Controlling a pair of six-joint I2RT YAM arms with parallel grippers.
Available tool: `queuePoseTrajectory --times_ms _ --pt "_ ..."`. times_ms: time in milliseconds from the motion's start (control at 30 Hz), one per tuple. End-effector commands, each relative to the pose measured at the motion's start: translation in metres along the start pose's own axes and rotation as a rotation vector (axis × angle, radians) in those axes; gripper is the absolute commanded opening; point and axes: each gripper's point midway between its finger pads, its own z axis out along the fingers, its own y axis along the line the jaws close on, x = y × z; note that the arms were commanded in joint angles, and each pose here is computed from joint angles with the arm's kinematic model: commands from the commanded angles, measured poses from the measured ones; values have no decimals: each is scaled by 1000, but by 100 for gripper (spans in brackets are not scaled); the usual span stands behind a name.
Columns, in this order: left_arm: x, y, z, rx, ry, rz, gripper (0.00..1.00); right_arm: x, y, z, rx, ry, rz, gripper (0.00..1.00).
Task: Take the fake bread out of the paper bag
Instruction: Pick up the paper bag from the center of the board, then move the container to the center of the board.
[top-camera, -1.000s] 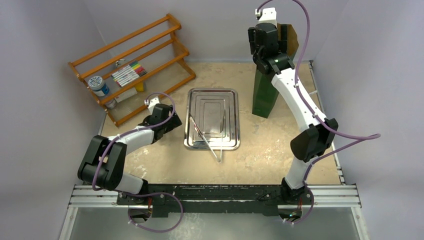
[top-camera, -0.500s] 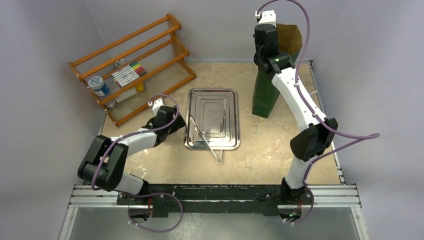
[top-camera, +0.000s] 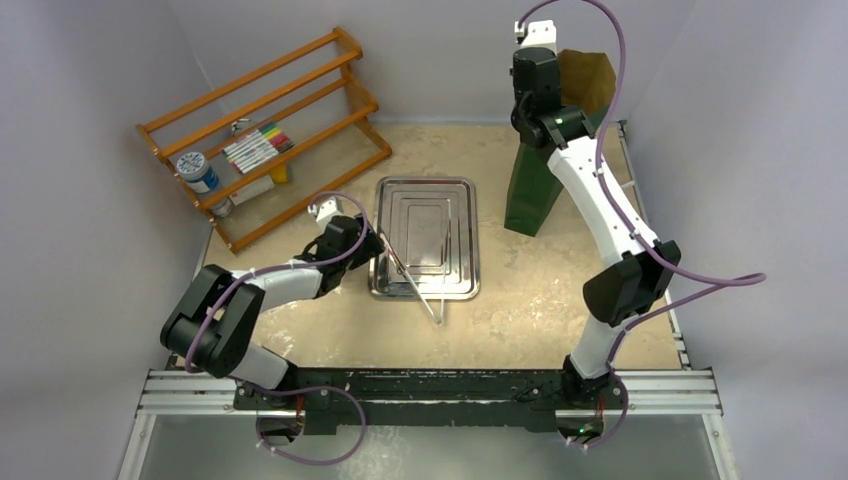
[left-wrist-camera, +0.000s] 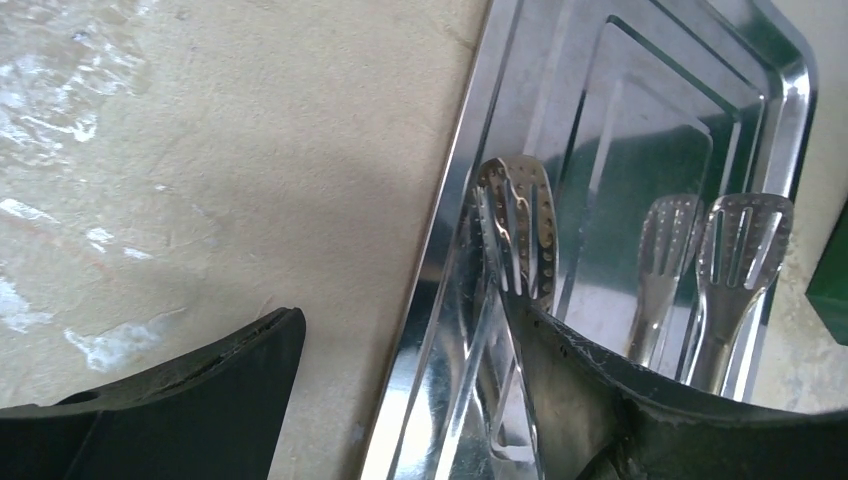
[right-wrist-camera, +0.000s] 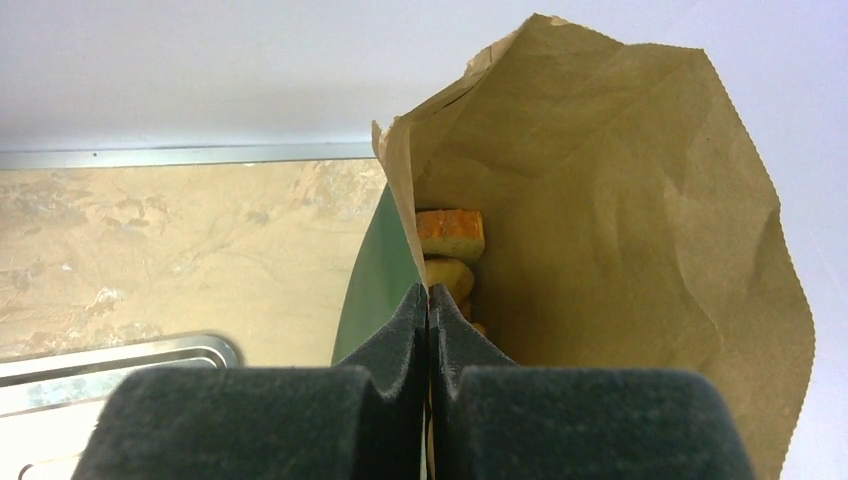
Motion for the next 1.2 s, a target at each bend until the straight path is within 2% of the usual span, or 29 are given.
queuePoseTrajectory --times_ms 0,367,800,1167 --pt "44 17 1 -29 134 -23 79 -37 -32 -28 45 -97 88 0" --pt "54 -5 13 35 138 -42 78 -61 -60 -43 128 -175 141 0" --pt "60 -31 25 86 153 -21 77 -110 -109 -76 261 -323 269 0" --pt "84 -70 31 160 189 15 77 -134 -101 -94 207 -381 299 0"
